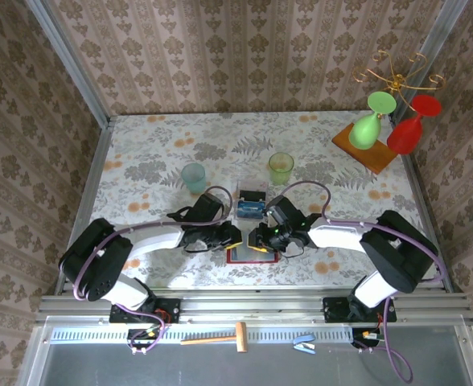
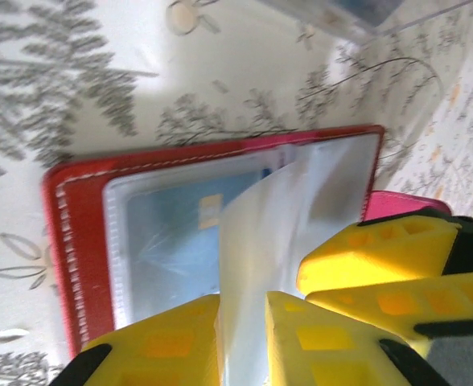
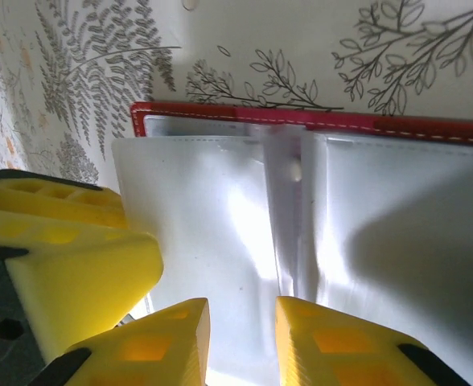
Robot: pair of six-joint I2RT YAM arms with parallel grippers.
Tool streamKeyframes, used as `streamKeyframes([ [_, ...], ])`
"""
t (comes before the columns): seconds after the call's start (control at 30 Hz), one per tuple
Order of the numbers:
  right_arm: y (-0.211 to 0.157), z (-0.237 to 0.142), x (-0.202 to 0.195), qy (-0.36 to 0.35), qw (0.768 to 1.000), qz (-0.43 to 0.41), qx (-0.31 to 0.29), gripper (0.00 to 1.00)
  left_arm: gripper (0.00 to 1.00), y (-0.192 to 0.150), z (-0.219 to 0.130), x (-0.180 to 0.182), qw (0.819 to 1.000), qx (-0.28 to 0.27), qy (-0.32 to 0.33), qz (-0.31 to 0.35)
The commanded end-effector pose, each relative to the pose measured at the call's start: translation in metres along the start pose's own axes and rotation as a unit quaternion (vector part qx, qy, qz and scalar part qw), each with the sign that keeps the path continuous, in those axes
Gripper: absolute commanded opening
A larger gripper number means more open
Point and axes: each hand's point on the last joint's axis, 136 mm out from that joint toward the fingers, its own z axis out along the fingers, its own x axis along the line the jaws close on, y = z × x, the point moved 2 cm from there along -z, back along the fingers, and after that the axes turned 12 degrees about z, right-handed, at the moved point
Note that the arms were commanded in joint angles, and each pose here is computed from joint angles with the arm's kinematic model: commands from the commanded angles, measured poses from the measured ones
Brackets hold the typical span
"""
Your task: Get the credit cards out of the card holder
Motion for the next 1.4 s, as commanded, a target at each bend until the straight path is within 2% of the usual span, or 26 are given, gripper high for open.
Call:
streamKeyframes([
  [0.0, 0.007, -0.018, -0.004, -0.04, 0.999, -0.016, -0.027, 0.3, 0.22, 0.0, 0.003, -0.009, 1.0, 0.016, -0.01, 0.015],
  [0.17, 0.012, -0.036, -0.008, -0.055, 0.997, -0.019, -0.049, 0.3, 0.23, 0.005, 0.006, -0.016, 0.999, 0.019, -0.022, 0.019],
  [0.7, 0.02, -0.084, -0.026, -0.058, 0.993, -0.006, -0.105, 0.31, 0.36, 0.019, 0.021, -0.049, 0.997, 0.036, -0.051, 0.045],
  [1.37, 0.015, -0.104, -0.039, -0.047, 0.991, 0.011, -0.128, 0.33, 0.4, 0.021, 0.054, -0.061, 0.994, 0.07, -0.066, 0.048],
])
